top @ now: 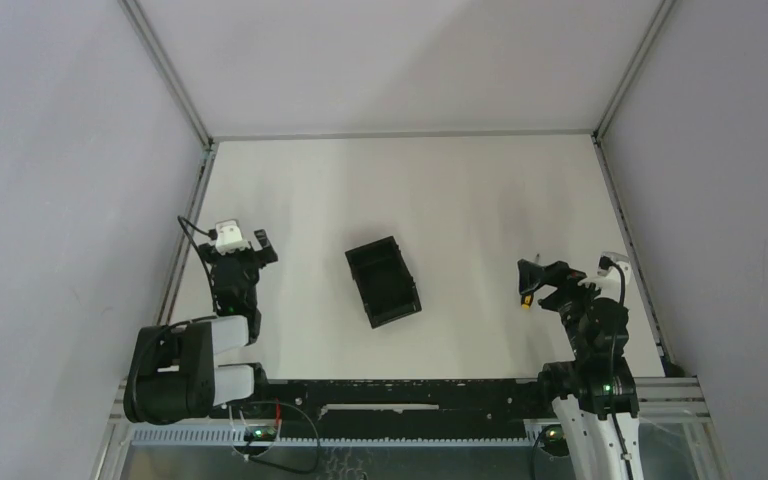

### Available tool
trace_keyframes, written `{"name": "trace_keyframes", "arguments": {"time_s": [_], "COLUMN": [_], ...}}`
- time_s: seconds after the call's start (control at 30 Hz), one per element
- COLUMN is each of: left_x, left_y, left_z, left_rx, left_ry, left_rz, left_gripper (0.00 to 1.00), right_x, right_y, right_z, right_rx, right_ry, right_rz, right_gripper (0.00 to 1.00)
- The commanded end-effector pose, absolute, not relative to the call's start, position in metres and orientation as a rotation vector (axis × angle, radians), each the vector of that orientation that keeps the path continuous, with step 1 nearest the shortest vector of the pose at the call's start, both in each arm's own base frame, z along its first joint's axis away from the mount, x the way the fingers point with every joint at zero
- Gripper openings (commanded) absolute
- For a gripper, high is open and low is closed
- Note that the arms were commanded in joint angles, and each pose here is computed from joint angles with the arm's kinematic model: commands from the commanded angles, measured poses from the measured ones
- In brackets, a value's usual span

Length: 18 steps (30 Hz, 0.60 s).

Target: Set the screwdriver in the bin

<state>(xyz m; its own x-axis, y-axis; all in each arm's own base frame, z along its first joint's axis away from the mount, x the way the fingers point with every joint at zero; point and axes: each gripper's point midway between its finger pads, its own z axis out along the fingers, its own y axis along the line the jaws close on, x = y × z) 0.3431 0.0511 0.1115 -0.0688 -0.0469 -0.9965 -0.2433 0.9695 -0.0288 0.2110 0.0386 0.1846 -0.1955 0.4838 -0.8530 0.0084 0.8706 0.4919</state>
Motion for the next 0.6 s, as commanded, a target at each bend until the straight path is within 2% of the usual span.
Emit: {"name": "trace_keyframes", "arguments": {"time_s": [0.0,0.1,0.3,0.43,0.57], "left_x": [0.354,0.354,0.354,0.354,0.354], "left_y": [0.052,0.052,0.052,0.052,0.052], "left_z": [0.136,0.136,0.136,0.136,0.136], "left_rx": [-0.214,-0.213,-0.214,-0.214,-0.213], "left_ry": [1.565,1.566,1.565,1.565,1.565], "left_rz": [0.172,0.173,0.173,0.172,0.172], "left_gripper": [1.0,1.0,1.0,1.0,1.0], "right_x": [0.214,0.215,0.212,0.229,0.259], "right_y": [0.029,0.024,0.04,0.027,0.007], "right_z": [0.201,0.216,0.289,0.326,0.326], "right_rx": [0.461,0.486,0.259,0.274,0.341], "right_ry": [1.653,1.61,1.521,1.646,1.941], "right_rz": [0.435,0.428,0.442,0.323,0.131], "right_gripper": [1.0,1.0,1.0,0.97,0.98]}}
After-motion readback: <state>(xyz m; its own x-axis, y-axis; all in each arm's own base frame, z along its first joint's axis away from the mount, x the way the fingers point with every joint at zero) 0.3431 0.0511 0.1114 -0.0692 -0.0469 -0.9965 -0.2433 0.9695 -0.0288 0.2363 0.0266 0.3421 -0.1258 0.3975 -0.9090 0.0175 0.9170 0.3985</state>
